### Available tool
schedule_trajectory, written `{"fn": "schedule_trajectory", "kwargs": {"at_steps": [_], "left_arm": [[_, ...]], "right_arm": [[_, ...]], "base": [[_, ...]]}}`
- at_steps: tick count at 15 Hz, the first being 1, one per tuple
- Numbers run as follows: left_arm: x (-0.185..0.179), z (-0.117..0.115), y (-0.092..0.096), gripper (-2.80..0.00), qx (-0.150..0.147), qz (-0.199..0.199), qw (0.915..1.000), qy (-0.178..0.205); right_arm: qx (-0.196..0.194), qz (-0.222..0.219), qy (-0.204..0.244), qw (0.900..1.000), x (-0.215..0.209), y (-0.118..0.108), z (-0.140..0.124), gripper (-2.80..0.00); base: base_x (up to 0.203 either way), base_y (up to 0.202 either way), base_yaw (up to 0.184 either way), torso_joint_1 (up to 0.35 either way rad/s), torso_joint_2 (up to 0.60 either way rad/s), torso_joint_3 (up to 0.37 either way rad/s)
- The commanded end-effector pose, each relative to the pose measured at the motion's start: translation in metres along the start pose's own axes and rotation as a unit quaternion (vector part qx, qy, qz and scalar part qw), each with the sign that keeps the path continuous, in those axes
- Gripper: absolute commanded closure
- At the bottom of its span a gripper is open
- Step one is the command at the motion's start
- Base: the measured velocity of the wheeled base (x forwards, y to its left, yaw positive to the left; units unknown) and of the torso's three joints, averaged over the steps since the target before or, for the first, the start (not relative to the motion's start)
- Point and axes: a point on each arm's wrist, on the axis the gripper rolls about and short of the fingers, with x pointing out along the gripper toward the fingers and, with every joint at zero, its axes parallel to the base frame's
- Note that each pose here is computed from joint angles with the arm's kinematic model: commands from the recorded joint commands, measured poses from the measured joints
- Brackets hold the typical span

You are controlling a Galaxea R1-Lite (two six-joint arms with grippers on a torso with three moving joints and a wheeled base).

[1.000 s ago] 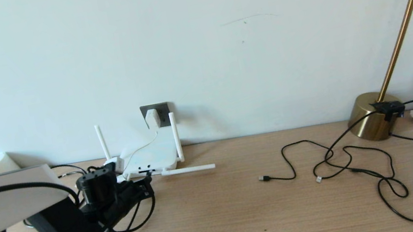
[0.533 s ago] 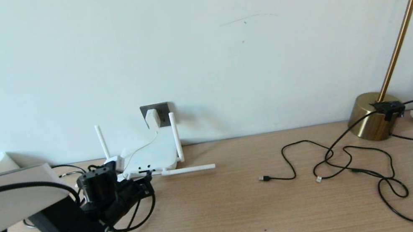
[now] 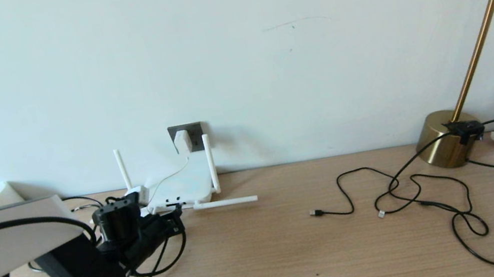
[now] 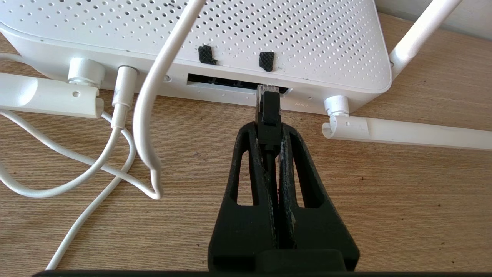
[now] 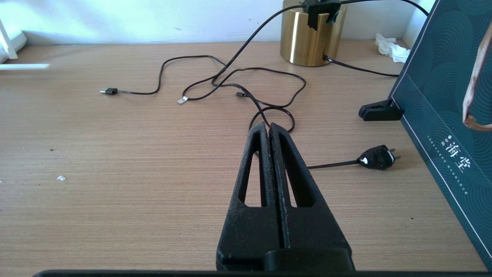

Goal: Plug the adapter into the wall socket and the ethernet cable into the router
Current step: Plug cable into router interface

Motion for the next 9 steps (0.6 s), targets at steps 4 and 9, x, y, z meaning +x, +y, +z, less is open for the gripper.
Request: {"fn": "schedule_trajectory", "kwargs": {"at_steps": [4, 9], "left_arm": [[-0.0001, 0.0005, 0.0, 0.0, 0.0, -0.001, 1.0, -0.003], [-0.0017, -0.0018, 0.0003, 0.0, -0.001, 0.0, 1.0, 0.001]], "right_arm": [[0.0, 0.0, 0.0, 1.0, 0.0, 0.0, 0.0, 0.0], [0.0, 0.0, 0.0, 1.0, 0.0, 0.0, 0.0, 0.0]], "base": [[0.0, 0.0, 0.0, 0.0, 0.0, 0.0], [0.0, 0.0, 0.0, 0.0, 0.0, 0.0]]}}
